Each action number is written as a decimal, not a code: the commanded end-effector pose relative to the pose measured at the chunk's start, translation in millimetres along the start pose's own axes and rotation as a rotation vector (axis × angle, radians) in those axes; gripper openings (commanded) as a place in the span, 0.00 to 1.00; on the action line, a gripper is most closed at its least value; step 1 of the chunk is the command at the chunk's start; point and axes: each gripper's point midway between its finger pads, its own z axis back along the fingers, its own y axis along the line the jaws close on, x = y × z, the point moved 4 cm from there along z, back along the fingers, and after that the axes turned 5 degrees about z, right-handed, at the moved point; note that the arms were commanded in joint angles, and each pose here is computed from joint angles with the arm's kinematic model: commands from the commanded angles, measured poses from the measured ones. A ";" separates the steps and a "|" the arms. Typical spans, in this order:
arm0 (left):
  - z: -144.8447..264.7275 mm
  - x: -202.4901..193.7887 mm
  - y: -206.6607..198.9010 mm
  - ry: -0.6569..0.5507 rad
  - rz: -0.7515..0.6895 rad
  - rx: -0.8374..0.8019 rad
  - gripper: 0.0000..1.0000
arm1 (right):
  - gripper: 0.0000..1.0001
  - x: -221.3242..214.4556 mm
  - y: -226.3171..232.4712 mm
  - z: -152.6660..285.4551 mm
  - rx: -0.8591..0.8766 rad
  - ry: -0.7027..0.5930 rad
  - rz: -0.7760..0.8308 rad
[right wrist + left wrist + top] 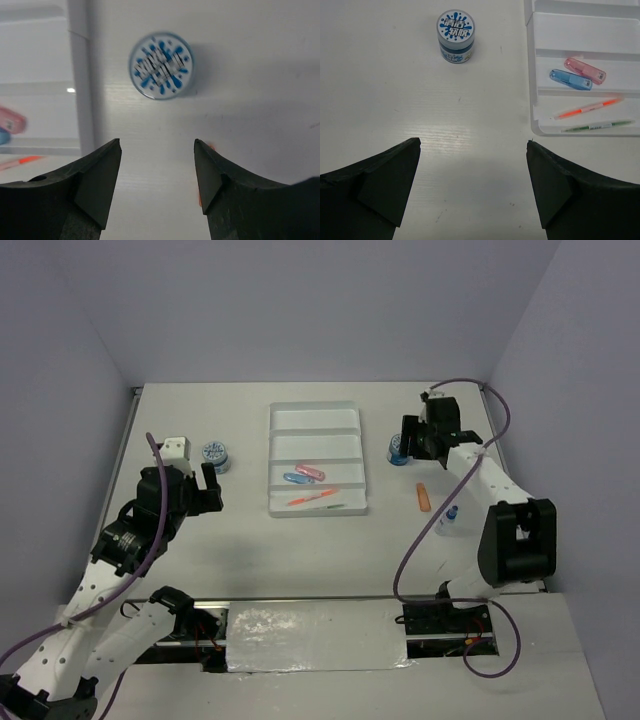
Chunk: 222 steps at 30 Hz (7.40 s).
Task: Sort the stationery into containers
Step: Place the stationery in the storage box, then pick up the stationery from the center of the board, then place the stationery in the storage box, then pick up the stationery from the center of the board, then place the stationery in the storage box.
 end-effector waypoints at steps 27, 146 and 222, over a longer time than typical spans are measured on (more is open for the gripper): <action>1.9 6.5 -3.9 -0.035 -0.006 -0.042 0.99 | 0.31 -126.5 -45.3 -40.7 -0.170 0.517 -0.063; 10.7 10.9 -8.6 -0.060 0.000 -0.111 0.99 | 0.57 -140.0 -60.7 80.6 -0.500 0.212 -0.346; 4.1 11.9 7.1 -0.071 0.029 -0.003 0.99 | 0.19 80.9 204.7 -173.9 -0.218 -0.090 0.599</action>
